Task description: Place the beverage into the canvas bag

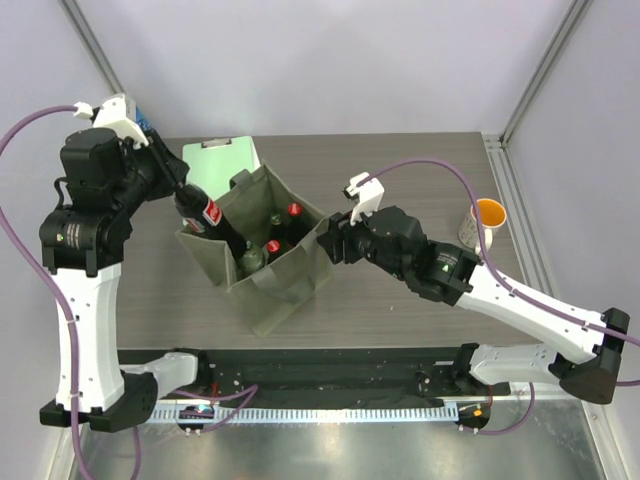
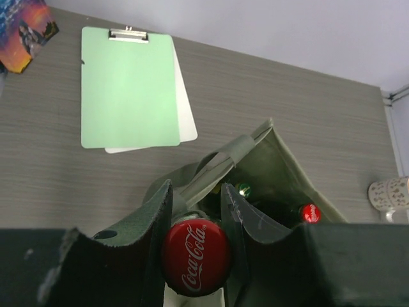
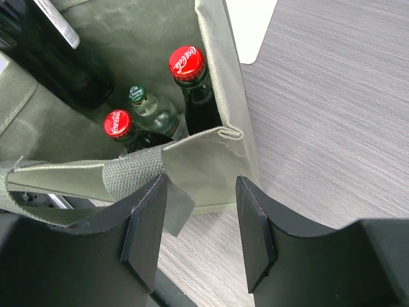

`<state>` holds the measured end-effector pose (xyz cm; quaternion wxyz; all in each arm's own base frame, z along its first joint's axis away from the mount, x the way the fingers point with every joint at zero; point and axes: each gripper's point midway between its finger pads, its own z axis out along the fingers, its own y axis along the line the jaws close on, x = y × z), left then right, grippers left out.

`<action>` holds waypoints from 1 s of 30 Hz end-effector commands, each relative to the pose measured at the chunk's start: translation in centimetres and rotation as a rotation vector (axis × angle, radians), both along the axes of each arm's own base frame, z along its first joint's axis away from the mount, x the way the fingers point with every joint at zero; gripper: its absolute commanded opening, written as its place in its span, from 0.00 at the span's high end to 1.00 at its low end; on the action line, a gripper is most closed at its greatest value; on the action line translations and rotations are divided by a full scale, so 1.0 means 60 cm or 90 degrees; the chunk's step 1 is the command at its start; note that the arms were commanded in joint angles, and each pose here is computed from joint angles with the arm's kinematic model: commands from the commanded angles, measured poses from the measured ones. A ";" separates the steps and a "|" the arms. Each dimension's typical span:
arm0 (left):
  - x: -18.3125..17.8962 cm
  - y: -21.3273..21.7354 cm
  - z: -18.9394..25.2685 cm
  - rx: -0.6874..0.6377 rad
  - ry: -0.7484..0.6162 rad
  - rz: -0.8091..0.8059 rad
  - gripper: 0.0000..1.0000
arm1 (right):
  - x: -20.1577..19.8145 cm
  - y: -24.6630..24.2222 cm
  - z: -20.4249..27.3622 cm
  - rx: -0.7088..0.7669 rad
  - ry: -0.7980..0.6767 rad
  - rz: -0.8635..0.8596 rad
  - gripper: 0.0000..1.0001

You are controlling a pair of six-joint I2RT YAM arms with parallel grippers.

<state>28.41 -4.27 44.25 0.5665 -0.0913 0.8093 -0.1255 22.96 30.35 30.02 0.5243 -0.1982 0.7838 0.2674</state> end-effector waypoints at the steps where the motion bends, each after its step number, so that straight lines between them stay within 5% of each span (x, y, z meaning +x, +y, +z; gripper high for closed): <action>1: -0.017 0.010 0.062 0.011 -0.105 0.010 1.00 | 0.000 -0.013 0.047 0.041 -0.030 -0.016 0.48; 10: -0.020 0.019 -0.005 0.052 -0.044 0.012 1.00 | 0.003 -0.008 0.048 0.042 -0.029 -0.015 0.48; 30: -0.009 -0.022 -0.056 0.030 -0.064 -0.051 1.00 | 0.001 -0.010 0.044 0.051 -0.030 -0.016 0.47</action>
